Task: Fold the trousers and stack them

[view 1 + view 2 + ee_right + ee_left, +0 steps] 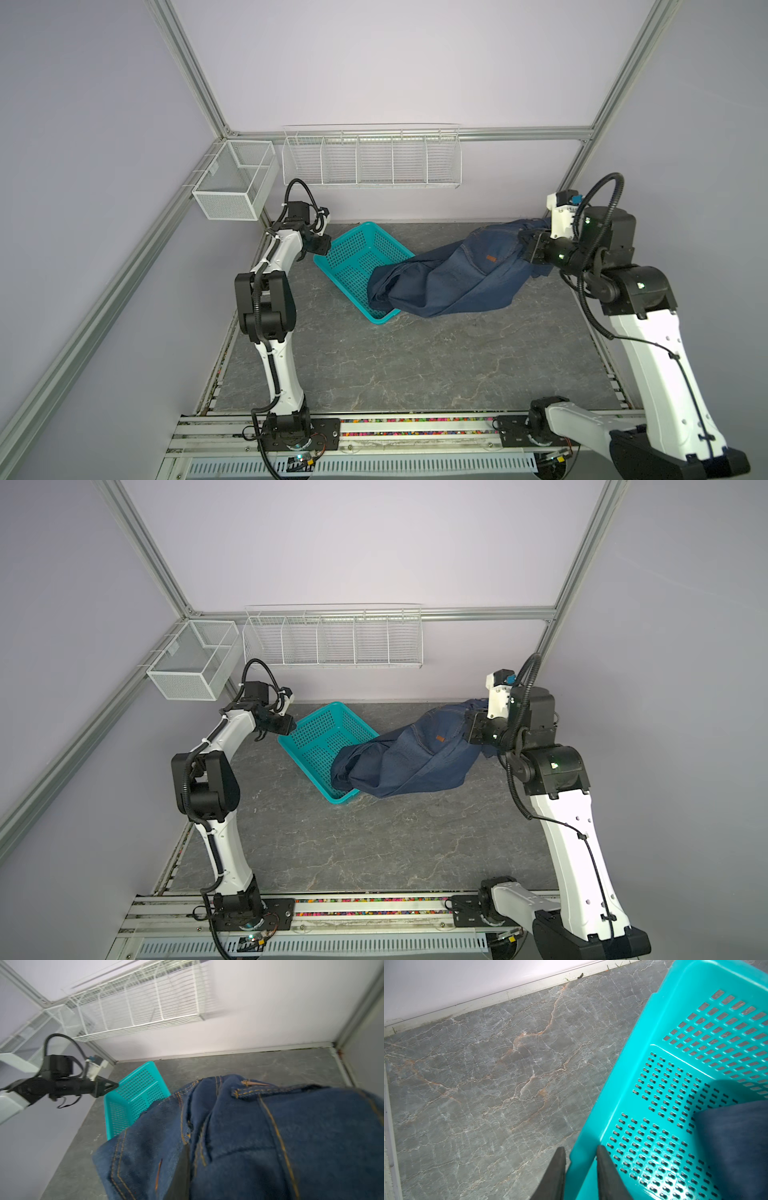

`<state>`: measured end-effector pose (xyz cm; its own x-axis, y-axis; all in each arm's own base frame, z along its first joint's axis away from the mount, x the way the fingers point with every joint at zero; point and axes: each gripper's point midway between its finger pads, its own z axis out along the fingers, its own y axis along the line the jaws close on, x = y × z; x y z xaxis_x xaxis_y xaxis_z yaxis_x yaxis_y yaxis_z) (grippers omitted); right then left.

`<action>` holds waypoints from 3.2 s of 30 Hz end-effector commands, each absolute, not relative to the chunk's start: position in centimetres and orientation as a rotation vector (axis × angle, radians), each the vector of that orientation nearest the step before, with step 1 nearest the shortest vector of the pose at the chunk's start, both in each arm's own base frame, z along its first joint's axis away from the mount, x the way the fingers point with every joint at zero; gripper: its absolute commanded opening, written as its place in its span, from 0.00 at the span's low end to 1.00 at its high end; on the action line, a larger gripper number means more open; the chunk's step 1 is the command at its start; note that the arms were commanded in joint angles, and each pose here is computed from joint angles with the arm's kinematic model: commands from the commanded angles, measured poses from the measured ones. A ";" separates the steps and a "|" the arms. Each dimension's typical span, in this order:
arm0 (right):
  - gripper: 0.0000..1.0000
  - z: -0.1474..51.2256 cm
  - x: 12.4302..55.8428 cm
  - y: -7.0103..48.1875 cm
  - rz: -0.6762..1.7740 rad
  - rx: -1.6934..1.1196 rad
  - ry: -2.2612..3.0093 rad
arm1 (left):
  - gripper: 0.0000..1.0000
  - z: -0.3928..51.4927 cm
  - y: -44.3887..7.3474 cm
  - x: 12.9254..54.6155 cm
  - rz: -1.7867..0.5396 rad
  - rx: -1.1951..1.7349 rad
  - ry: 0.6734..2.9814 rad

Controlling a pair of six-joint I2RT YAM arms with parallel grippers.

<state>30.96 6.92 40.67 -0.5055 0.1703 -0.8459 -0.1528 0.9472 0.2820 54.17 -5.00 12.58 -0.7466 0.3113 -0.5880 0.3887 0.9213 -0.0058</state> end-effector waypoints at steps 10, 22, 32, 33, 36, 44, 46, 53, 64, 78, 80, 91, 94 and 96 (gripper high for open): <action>0.07 43.8 25.0 -4.3 -0.362 0.082 1.992 | 0.23 8.5 -1.2 53.6 0.040 0.308 2.678; 0.07 32.5 24.3 9.6 0.161 -0.543 2.248 | 0.23 9.4 -0.6 52.2 0.042 0.058 2.737; 0.10 20.6 24.7 18.3 0.212 -1.067 2.315 | 0.24 10.5 -1.8 49.8 -0.042 -0.059 2.765; 0.17 19.6 24.8 19.0 0.234 -1.109 2.323 | 0.24 10.5 -1.8 49.5 -0.042 -0.066 2.770; 0.63 18.6 25.6 20.8 0.308 -1.195 2.312 | 0.24 10.5 -1.9 48.7 -0.055 -0.074 2.777; 0.88 15.9 32.2 25.7 0.521 -1.077 2.228 | 0.23 9.8 -2.1 48.4 -0.075 -0.097 2.784; 0.88 14.6 34.1 25.8 0.483 -1.038 2.236 | 0.23 9.9 -2.1 48.7 -0.083 -0.109 2.776; 0.88 8.6 38.8 26.5 0.386 -1.020 2.306 | 0.20 9.5 -2.2 50.2 -0.125 -0.220 2.740; 0.45 4.6 39.6 23.8 0.402 -0.832 2.491 | 0.16 9.1 -2.4 52.1 -0.161 -0.348 2.702; 0.32 9.4 29.0 14.6 0.316 -0.388 2.679 | 0.35 10.1 -3.7 52.7 -0.222 -0.160 2.709; 0.32 10.1 28.5 14.5 0.350 -0.370 2.664 | 0.43 11.0 -4.2 52.5 -0.253 -0.098 2.690; 0.28 8.8 28.9 14.3 0.403 -0.352 2.684 | 0.58 15.0 -7.6 49.8 -0.462 0.083 2.599; 0.28 8.3 29.1 14.7 0.417 -0.367 2.696 | 0.59 16.2 -8.5 49.8 -0.524 0.109 2.536; 0.27 8.0 29.2 14.8 0.424 -0.371 2.704 | 0.60 16.1 -9.7 49.3 -0.553 0.175 2.537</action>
<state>28.98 14.36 8.04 -0.8917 -0.1961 -0.4078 -0.3036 0.9276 0.2177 49.65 -7.87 15.11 -0.8705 -0.0432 -0.4902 0.1350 0.9370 -0.3222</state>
